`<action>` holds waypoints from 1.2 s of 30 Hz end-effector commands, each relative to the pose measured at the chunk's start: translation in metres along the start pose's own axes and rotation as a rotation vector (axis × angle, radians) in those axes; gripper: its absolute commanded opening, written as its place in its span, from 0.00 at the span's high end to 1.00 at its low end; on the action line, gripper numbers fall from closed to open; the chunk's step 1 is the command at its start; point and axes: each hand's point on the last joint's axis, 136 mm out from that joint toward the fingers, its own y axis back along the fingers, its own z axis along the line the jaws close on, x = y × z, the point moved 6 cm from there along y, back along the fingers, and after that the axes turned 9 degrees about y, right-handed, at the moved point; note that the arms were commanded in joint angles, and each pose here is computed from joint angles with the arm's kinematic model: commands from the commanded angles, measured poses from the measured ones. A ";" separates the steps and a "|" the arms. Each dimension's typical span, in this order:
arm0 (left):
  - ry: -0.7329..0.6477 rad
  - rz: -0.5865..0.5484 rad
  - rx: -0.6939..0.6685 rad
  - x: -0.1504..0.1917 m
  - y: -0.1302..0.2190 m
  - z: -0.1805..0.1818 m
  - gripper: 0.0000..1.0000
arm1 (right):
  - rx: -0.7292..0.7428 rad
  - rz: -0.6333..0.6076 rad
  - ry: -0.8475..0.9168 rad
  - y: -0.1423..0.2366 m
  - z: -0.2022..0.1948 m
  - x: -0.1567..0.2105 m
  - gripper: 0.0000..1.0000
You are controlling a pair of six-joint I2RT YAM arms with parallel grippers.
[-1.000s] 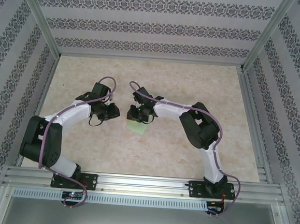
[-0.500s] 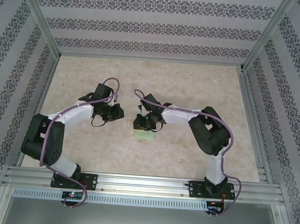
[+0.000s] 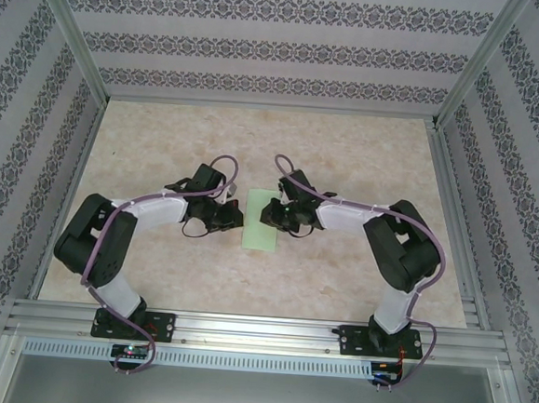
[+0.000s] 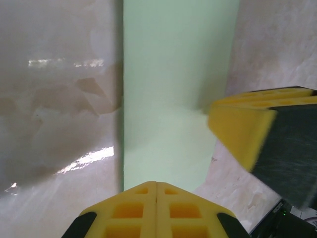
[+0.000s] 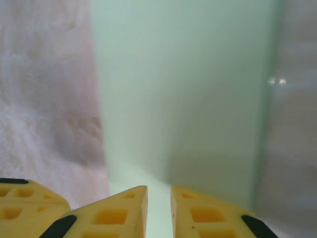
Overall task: Fold a paper plane with a square sheet of paper (pick it up from the middle)
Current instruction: Move the paper to the center of the table, then third fold the triangle at the center of the table.
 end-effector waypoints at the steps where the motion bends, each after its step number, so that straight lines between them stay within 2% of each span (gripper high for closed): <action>1: -0.036 -0.009 0.066 -0.011 -0.006 -0.022 1.00 | 0.020 -0.089 -0.014 0.023 -0.001 -0.006 0.72; 5: -0.044 0.004 0.066 -0.018 -0.014 -0.026 1.00 | 0.047 -0.086 -0.037 0.027 -0.012 0.005 0.64; 12: -0.039 0.007 0.016 -0.030 -0.028 -0.023 1.00 | 0.030 -0.072 -0.083 0.023 -0.020 0.017 0.61; 16: 0.008 -0.008 -0.090 -0.034 -0.035 -0.007 1.00 | 0.017 -0.062 -0.098 0.020 -0.020 0.019 0.60; 22: 0.065 -0.003 -0.170 -0.032 -0.041 0.009 1.00 | 0.002 -0.036 -0.104 0.014 -0.019 0.021 0.60; 36: 0.109 0.013 -0.215 -0.028 -0.047 0.023 1.00 | -0.020 0.061 -0.080 0.003 -0.006 0.039 0.62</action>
